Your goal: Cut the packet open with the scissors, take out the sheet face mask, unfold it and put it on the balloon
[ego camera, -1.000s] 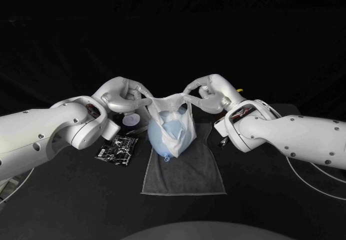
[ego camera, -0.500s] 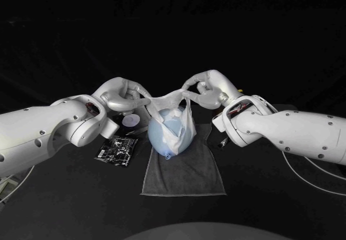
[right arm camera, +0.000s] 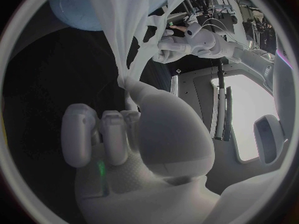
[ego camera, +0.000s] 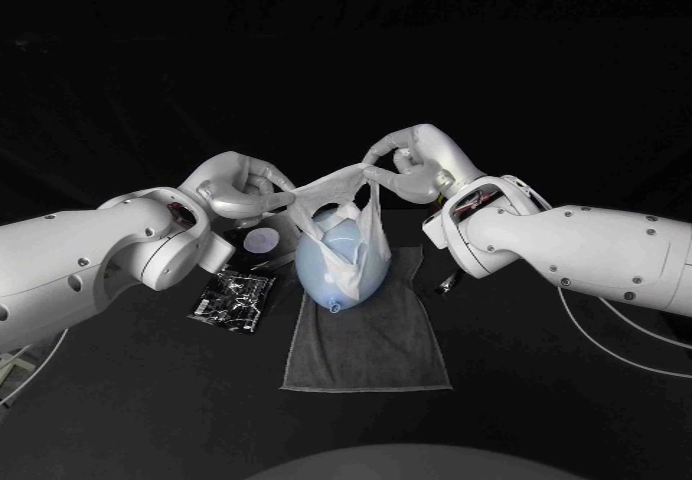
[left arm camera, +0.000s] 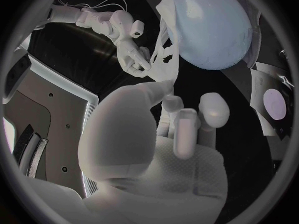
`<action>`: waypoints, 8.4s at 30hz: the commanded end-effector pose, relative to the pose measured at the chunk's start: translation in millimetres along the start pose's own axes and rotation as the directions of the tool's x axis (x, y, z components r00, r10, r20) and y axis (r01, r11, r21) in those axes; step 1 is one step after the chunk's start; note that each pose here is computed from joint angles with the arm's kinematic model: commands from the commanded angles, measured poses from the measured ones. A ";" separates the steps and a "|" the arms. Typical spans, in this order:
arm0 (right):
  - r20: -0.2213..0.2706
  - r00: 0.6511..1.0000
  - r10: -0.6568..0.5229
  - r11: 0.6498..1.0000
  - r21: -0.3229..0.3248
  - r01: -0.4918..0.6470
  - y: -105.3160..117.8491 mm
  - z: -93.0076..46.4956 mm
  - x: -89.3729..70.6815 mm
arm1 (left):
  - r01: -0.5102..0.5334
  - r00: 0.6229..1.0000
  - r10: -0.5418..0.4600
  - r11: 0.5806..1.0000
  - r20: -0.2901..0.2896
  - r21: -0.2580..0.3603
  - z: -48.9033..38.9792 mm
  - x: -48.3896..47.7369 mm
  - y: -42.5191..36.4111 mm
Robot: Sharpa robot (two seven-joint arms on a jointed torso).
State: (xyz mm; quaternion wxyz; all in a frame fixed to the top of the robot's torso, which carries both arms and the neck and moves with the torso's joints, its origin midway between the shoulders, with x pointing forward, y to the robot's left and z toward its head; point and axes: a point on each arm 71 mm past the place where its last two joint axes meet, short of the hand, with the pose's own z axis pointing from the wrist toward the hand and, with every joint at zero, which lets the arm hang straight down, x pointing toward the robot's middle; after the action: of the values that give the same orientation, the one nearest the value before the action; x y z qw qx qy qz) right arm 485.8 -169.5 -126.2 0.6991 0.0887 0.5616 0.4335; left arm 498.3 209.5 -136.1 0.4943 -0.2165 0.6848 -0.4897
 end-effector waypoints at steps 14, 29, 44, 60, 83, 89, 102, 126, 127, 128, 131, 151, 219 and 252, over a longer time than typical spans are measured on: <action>-0.019 0.999 -0.028 1.000 -0.008 0.028 -3.1 10.9 0.7 | 0.004 0.999 -0.004 1.000 0.049 0.009 12.2 -10.6 -12.7; -0.088 0.996 -0.026 0.999 0.045 0.030 -13.1 22.0 10.0 | -0.059 0.997 0.053 0.994 -0.064 -0.097 22.2 -3.8 -9.0; -0.132 0.991 -0.037 0.993 0.106 0.051 -26.8 30.5 24.2 | -0.068 0.997 0.063 0.985 -0.033 -0.161 27.8 0.4 -1.3; -0.155 0.982 -0.109 0.981 0.141 0.131 -39.7 32.3 33.4 | -0.081 0.992 0.100 0.970 0.073 -0.229 32.8 4.4 11.0; -0.054 0.985 -0.166 0.978 0.119 0.172 -40.7 42.4 34.4 | -0.077 0.979 0.121 0.964 0.163 -0.255 45.7 16.1 31.1; -0.117 0.981 -0.156 0.977 0.129 0.170 -42.1 43.9 40.7 | -0.076 0.987 0.107 0.967 0.119 -0.243 46.6 21.5 29.8; -0.305 0.945 -0.119 0.961 0.206 0.187 -53.0 39.7 55.1 | -0.074 0.996 0.084 0.962 0.026 -0.264 46.7 29.7 31.3; -0.290 0.955 -0.065 0.910 0.376 0.177 -76.6 29.3 43.1 | -0.076 0.993 0.099 0.942 0.057 -0.326 35.3 13.8 43.0; -0.289 0.955 -0.061 0.909 0.379 0.173 -77.0 28.9 42.7 | -0.075 0.993 0.100 0.942 0.058 -0.327 35.0 13.2 43.3; -0.290 0.955 -0.055 0.908 0.383 0.169 -77.5 28.3 42.3 | -0.075 0.993 0.100 0.942 0.059 -0.328 34.6 12.7 43.5; -0.299 0.954 -0.033 0.906 0.393 0.155 -78.4 26.6 42.3 | -0.075 0.993 0.100 0.941 0.060 -0.329 34.1 12.0 43.8; -0.069 0.969 0.238 0.900 0.391 -0.193 -75.2 3.7 15.1 | 0.064 0.986 -0.049 0.994 0.162 -0.088 15.7 -0.1 27.4; -0.129 0.985 0.117 0.936 0.345 -0.066 -42.4 -162.6 47.3 | -0.194 0.975 0.191 0.981 -0.113 -0.015 -36.5 64.5 45.0; -0.159 0.976 0.148 0.945 0.315 -0.091 -29.8 -159.2 56.6 | -0.172 0.976 0.164 0.984 -0.145 -0.042 -33.4 66.7 48.7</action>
State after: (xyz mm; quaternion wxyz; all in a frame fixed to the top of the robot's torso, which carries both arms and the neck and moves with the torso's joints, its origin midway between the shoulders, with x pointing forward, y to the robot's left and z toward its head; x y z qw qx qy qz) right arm 364.0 -206.6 -242.1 0.5935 0.1995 0.6789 0.3834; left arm 450.4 195.1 -207.7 0.4887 -0.1362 0.7413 -0.4395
